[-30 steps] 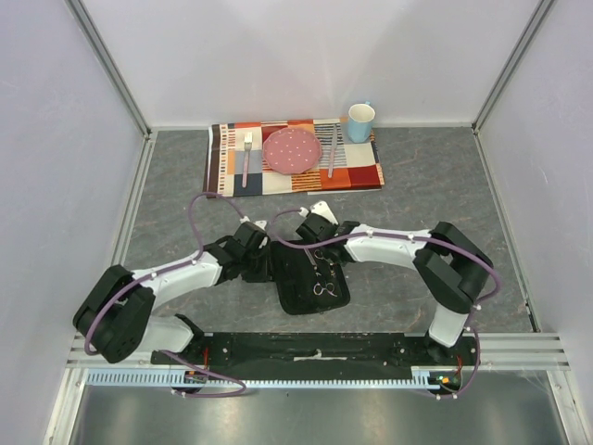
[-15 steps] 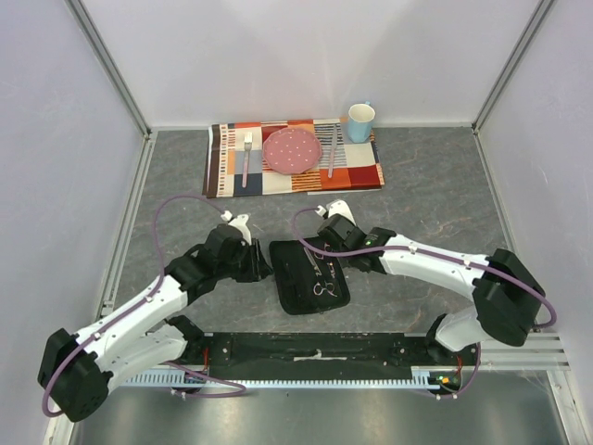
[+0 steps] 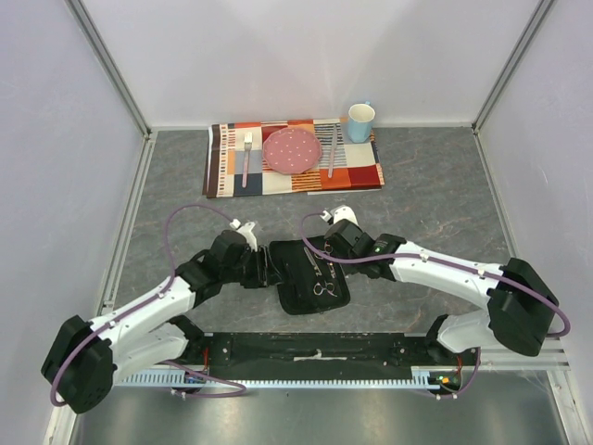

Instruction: Sort the hair-cutting tools

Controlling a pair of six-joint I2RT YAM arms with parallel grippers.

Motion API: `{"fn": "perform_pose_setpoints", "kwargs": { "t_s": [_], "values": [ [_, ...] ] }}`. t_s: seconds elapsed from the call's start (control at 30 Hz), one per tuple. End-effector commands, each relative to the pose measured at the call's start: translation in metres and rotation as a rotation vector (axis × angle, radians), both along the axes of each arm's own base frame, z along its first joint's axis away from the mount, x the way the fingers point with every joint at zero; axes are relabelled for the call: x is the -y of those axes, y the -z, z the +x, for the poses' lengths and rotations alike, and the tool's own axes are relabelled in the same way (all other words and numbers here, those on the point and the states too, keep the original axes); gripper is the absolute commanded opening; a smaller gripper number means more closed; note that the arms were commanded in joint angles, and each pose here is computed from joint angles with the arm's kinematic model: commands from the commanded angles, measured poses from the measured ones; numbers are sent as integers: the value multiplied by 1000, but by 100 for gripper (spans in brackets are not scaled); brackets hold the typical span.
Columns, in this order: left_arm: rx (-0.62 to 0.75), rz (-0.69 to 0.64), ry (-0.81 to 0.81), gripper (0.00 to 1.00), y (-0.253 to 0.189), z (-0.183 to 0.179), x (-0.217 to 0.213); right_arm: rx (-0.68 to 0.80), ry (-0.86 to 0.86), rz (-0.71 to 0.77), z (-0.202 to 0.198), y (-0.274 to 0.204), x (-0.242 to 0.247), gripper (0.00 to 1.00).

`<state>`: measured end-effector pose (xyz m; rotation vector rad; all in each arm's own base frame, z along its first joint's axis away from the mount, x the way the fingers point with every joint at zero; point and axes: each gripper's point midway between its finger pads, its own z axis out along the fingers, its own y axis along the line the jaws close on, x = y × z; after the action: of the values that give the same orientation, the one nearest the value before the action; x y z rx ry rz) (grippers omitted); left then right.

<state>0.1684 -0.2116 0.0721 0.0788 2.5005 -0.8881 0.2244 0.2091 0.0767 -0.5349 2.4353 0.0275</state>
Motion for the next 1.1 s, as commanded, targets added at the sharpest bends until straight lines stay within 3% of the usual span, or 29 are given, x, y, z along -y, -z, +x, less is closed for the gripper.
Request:
{"fn": "perform_pose_setpoints", "kwargs": {
  "t_s": [0.0, 0.3, 0.4, 0.5, 0.53, 0.57, 0.9, 1.07],
  "values": [
    [11, -66, 13, 48, -4, 5, 13, 12, 4, 52, -2, -5, -6, 38],
    [20, -80, 13, 47, 12, 7, 16, -2, -9, 89, -7, -6, -12, 38],
    [29, -71, -4, 40, 13, 11, 14, -8, -27, 106, -9, -8, -18, 37],
    [51, -88, -5, 21, 9, 15, 17, -20, -62, 129, -16, -9, -28, 34],
    [53, -89, -5, 6, 9, 16, 17, -23, -78, 147, -18, -11, -33, 33],
    [56, -91, -7, 2, 8, 16, 17, -34, -96, 160, -23, -10, -38, 31],
    [116, -121, -54, 2, -8, 21, 12, -159, -195, 371, -65, -13, -90, 26],
    [111, -95, -88, 2, -8, 21, 4, -218, -211, 376, -81, 4, -105, 0]
  ]
}}
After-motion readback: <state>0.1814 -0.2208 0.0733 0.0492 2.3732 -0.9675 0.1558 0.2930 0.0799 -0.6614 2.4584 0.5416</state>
